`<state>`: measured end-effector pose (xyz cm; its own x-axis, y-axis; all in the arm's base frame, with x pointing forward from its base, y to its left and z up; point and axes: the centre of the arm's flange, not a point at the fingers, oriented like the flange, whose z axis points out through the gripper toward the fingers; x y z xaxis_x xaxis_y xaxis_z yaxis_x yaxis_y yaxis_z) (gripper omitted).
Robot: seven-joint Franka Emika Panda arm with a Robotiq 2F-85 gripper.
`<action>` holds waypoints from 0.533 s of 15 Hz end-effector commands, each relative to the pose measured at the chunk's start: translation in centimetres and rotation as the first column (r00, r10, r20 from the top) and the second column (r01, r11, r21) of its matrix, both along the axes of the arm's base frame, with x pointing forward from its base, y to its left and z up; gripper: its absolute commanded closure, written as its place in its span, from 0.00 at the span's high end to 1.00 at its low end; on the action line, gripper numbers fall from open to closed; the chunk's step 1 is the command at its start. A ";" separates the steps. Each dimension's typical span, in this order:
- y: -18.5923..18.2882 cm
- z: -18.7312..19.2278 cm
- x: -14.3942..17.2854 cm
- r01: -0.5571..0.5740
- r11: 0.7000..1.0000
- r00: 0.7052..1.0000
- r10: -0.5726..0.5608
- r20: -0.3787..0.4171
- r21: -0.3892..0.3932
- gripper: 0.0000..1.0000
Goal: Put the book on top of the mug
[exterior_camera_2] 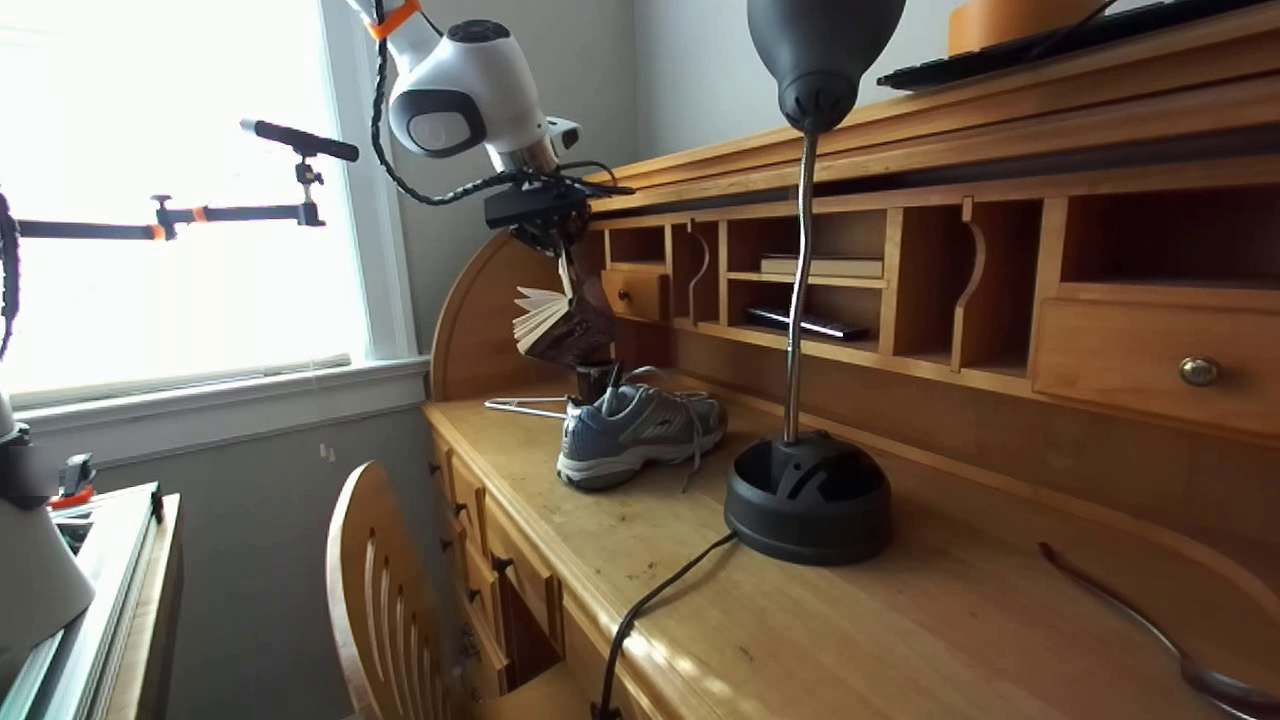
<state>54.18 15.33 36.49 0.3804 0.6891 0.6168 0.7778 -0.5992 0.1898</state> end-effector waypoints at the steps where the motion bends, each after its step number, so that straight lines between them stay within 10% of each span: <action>1: -0.1 -1.6 -0.4 -0.018 0.999 1.000 0.018 0.006 -0.037 0.04; 8: -0.3 -3.8 -0.9 -0.024 0.998 0.999 0.022 -0.035 -0.065 0.04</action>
<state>53.79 15.17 33.52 0.3879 0.7175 0.5786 0.7985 -0.5751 0.1779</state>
